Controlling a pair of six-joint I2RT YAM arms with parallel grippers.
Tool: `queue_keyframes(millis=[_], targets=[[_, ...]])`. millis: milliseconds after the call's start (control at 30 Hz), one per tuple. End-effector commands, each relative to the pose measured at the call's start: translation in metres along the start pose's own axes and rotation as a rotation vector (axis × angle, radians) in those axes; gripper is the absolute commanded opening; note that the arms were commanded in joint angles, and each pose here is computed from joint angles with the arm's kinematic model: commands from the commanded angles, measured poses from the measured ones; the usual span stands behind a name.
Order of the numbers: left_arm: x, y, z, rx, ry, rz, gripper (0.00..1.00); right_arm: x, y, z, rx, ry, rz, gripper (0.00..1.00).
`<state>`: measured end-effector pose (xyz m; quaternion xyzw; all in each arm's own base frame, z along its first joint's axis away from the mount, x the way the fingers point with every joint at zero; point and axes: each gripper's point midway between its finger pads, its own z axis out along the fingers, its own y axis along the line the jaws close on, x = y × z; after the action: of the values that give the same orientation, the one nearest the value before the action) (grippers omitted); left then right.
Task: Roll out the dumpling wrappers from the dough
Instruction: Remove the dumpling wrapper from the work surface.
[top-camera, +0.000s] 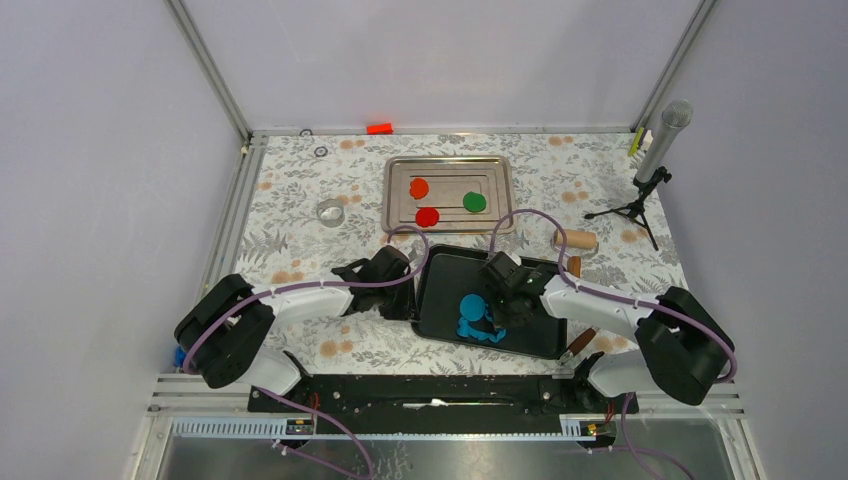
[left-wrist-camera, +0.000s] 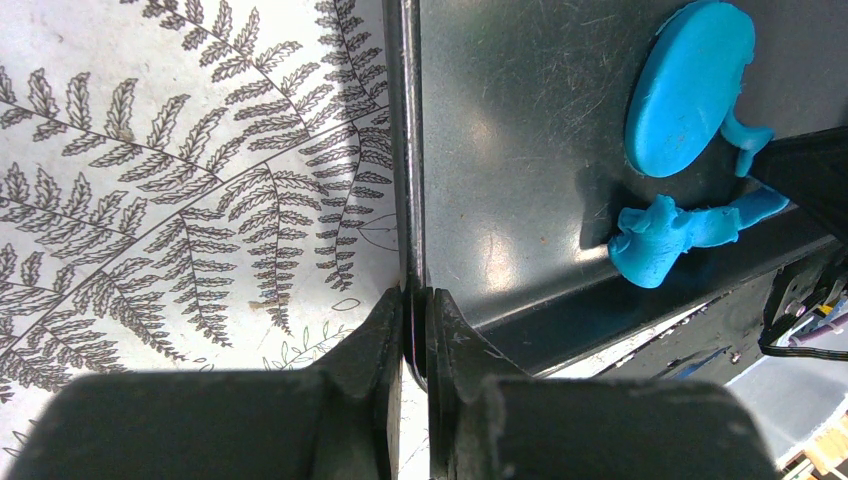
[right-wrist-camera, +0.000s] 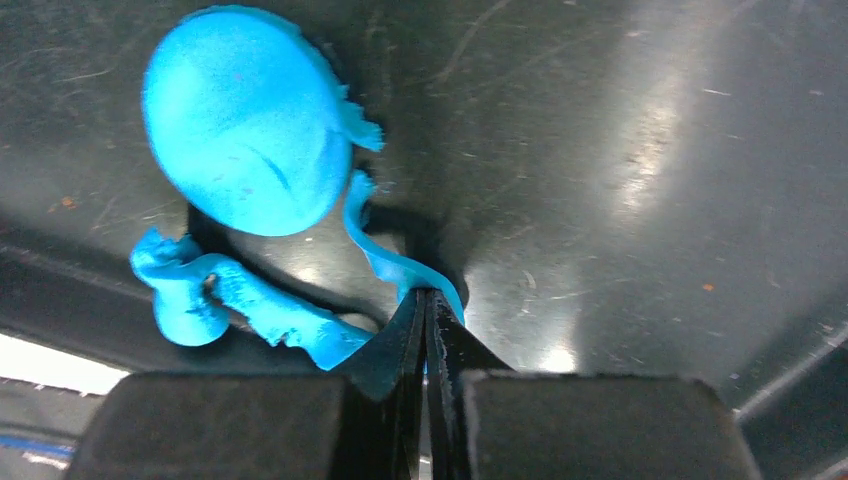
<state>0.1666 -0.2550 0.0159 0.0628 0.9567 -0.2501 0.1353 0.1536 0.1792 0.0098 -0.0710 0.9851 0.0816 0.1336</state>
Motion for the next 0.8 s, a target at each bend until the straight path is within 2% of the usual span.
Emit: queue_keyframes(millis=[0, 133, 267, 367, 500, 567, 767], targets=[[0.042, 0.045, 0.005, -0.149, 0.133, 0.029, 0.00, -0.012, -0.023, -0.013, 0.137, -0.065, 0.027, 0.00], [0.043, 0.046, 0.005, -0.149, 0.135, 0.029, 0.00, -0.019, -0.024, -0.021, 0.135, -0.105, 0.038, 0.00], [0.042, 0.045, 0.006, -0.148, 0.135, 0.027, 0.00, -0.032, -0.008, -0.034, 0.050, -0.171, 0.056, 0.00], [0.041, 0.044, 0.006, -0.146, 0.134, 0.028, 0.00, -0.044, 0.000, -0.044, 0.002, -0.233, 0.082, 0.10], [0.040, 0.042, 0.007, -0.146, 0.136, 0.028, 0.00, -0.045, 0.005, -0.042, -0.021, -0.232, 0.083, 0.29], [0.040, 0.042, 0.006, -0.148, 0.137, 0.027, 0.00, -0.043, 0.004, -0.036, -0.009, -0.218, 0.089, 0.32], [0.040, 0.042, 0.005, -0.150, 0.138, 0.027, 0.00, -0.045, -0.004, -0.029, 0.037, -0.237, 0.107, 0.33]])
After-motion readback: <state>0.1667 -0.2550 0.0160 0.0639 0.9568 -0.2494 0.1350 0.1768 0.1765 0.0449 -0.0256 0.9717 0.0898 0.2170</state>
